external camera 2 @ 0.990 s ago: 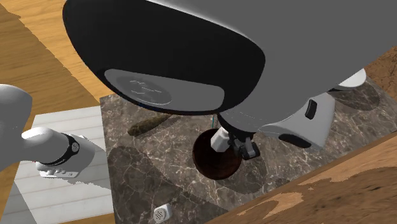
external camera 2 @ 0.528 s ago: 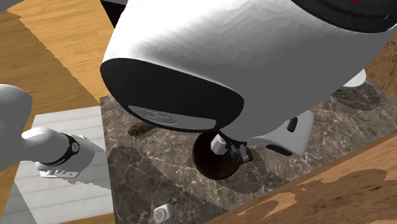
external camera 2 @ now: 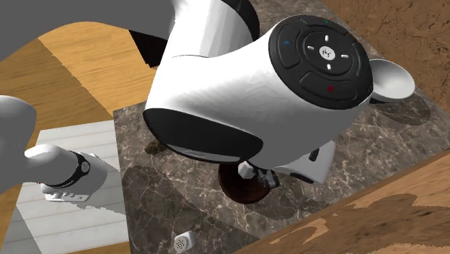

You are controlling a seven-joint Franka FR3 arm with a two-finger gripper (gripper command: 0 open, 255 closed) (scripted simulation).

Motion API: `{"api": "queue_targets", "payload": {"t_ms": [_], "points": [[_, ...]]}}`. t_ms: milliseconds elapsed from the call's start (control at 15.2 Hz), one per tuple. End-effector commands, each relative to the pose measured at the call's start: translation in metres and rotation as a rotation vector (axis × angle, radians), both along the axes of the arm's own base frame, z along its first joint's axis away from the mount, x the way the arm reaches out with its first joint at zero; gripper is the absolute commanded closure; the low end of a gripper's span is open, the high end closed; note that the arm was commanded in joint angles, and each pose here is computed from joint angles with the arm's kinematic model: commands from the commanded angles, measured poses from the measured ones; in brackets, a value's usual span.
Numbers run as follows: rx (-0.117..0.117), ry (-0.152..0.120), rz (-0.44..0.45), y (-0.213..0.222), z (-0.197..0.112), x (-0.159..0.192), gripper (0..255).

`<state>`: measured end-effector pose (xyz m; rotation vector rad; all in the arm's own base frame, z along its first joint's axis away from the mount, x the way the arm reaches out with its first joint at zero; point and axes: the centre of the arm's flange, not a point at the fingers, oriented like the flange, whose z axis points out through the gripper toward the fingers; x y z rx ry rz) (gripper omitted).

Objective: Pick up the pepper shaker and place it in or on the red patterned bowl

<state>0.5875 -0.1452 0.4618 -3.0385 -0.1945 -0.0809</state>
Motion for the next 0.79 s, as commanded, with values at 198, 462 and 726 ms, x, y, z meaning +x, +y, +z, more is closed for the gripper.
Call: {"api": "queue_targets", "payload": {"t_ms": [198, 462, 726], "points": [[0.0, -0.001, 0.0, -0.0003, -0.0179, -0.0006, 255], [0.0, -0.001, 0.0, -0.0003, -0.0179, -0.0006, 255], [0.0, -0.001, 0.0, -0.0003, -0.0179, -0.0006, 0]]}}
